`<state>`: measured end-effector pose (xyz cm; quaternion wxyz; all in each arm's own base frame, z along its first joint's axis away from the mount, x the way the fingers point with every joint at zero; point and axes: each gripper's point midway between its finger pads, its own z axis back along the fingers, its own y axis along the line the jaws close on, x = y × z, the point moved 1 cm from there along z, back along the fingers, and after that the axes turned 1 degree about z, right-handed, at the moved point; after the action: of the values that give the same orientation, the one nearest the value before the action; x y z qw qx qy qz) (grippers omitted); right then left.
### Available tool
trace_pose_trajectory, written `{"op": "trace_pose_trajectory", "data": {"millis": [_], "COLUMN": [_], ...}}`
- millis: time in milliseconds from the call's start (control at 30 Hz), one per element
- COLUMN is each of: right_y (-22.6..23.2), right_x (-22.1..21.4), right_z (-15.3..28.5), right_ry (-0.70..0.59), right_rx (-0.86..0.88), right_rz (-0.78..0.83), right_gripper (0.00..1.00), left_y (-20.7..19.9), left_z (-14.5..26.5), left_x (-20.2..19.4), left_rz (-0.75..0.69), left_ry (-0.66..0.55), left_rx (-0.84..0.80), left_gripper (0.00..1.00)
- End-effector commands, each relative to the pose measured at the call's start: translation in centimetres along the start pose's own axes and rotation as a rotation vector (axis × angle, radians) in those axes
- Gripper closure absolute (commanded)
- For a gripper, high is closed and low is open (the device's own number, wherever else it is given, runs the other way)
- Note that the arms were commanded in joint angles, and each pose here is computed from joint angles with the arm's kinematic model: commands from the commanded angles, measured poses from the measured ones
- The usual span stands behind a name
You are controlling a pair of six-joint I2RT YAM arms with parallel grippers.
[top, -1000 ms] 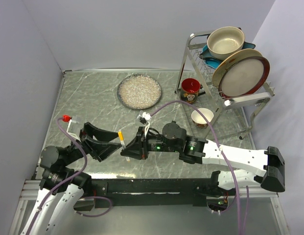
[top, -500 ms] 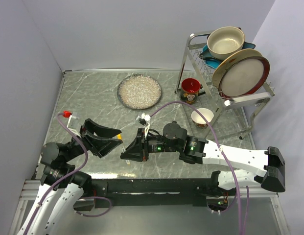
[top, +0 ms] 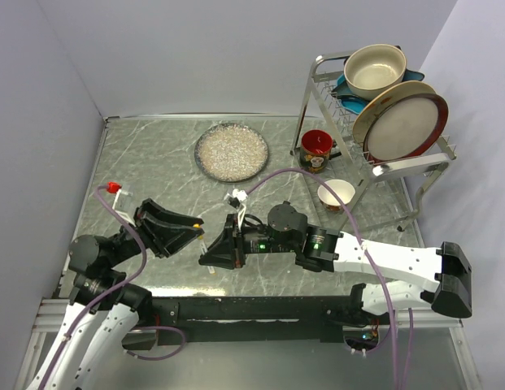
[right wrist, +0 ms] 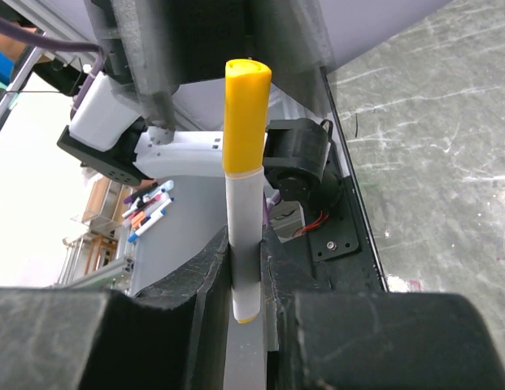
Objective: Insert the pens into the pen caps
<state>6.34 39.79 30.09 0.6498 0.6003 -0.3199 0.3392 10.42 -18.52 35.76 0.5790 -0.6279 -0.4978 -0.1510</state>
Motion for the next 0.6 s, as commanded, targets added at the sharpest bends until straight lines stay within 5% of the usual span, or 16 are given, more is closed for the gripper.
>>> {"op": "trace_pose_trajectory", "data": {"millis": [0, 67, 367, 567], "right_y": [1.5, 2.0, 3.6, 2.7], "right_x": [1.4, 2.1, 9.6, 14.0], "right_z": [-0.2, 0.0, 1.2, 1.4], "right_ry": [-0.039, -0.068, -0.306, -0.402], "right_rx": [0.055, 0.073, 0.052, -0.026], "right_rz": [0.018, 0.011, 0.062, 0.101], "right_gripper": [1.00, 1.00, 1.00, 1.00], "left_y": [-0.3, -0.9, -0.3, 1.7], "left_z": [-0.1, 0.1, 1.0, 1.1], "left_x": [-0.8, -1.0, -3.2, -4.3], "left_rz": [0.009, 0.024, 0.219, 0.164], "left_ry": [0.028, 0.030, 0.060, 0.130], "left_rx": [-0.058, -0.100, -0.113, 0.021], "left_gripper": [0.83, 0.99, 0.99, 0.99]}}
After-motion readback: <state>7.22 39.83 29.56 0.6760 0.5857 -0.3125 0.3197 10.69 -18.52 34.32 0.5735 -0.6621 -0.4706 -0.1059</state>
